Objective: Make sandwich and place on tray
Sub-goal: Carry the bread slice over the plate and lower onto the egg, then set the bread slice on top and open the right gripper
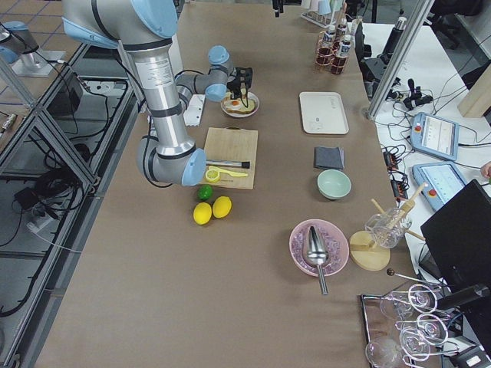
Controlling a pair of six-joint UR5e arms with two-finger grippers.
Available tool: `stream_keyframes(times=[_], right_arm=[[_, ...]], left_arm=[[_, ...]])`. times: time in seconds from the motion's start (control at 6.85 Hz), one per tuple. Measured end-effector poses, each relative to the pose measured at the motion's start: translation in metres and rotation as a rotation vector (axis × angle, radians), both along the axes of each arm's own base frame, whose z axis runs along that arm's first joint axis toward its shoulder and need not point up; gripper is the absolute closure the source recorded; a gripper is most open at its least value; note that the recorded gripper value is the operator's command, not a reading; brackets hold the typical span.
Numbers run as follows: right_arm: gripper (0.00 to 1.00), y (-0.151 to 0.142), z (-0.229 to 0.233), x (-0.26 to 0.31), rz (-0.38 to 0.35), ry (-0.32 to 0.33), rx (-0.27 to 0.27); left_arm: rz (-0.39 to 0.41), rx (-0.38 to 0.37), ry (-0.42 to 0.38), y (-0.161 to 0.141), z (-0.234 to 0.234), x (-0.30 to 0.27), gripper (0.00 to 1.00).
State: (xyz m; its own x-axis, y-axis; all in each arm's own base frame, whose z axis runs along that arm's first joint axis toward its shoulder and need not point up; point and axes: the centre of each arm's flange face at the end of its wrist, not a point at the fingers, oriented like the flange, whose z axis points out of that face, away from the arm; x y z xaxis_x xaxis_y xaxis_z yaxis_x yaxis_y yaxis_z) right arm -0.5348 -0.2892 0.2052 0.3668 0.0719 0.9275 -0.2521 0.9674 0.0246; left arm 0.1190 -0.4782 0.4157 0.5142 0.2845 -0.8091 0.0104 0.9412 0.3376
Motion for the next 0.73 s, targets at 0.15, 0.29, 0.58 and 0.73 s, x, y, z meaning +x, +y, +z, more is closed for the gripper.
stream_keyframes(times=[0.15, 0.29, 0.58, 0.73], right_arm=[[1.0, -0.006, 0.002, -0.003, 0.011, 0.007, 0.003], [1.0, -0.014, 0.004, -0.005, 0.023, 0.014, 0.004], [1.0, -0.029, 0.005, -0.008, 0.046, 0.024, -0.001], [1.0, -0.035, 0.004, -0.011, 0.055, 0.027, -0.005]], left_arm=[[0.0, 0.001, 0.001, 0.0, -0.001, 0.0, 0.02], [-0.001, 0.001, 0.001, 0.0, -0.001, 0.0, 0.02], [-0.001, 0.002, 0.001, 0.001, -0.001, 0.0, 0.02], [-0.001, 0.002, 0.0, 0.0, -0.001, 0.0, 0.02]])
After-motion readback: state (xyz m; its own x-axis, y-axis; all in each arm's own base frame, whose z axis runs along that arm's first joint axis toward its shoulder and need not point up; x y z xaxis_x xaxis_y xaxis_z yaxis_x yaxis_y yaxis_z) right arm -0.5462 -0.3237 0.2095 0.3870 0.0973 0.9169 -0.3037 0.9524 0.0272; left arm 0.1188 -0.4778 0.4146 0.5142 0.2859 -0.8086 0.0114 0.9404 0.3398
